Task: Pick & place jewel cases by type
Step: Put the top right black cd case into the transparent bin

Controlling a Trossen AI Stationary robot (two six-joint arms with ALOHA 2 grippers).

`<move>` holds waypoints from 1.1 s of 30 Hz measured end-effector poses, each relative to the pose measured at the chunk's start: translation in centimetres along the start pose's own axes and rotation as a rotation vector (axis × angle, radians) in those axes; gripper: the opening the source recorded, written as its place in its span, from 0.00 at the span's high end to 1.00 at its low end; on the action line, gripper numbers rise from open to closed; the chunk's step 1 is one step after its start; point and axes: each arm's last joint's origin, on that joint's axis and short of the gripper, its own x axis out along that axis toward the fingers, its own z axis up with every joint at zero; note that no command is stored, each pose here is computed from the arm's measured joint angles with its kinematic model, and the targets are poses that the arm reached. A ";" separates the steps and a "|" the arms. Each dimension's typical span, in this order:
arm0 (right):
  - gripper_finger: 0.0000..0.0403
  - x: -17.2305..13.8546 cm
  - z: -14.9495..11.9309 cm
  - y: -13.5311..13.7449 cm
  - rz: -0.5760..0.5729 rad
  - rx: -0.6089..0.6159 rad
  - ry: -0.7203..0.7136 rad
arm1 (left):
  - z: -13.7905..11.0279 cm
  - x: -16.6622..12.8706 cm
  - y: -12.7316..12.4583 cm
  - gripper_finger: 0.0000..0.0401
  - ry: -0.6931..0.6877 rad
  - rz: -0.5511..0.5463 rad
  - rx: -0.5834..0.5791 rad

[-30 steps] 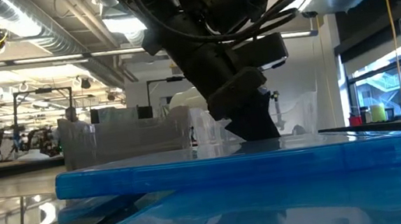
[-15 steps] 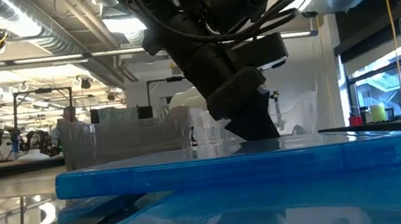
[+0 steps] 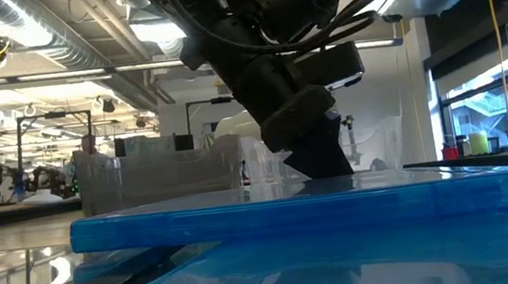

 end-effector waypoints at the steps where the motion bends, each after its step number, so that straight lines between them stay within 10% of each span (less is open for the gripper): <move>1: 0.54 -0.1 0.0 0.0 0.002 0.000 0.000 | 0.0 0.0 0.0 0.60 0.000 0.000 0.000; 33: 0.54 -2.0 2.1 1.1 0.021 -0.100 -0.070 | -0.2 0.0 -0.1 0.60 0.023 -0.013 -0.014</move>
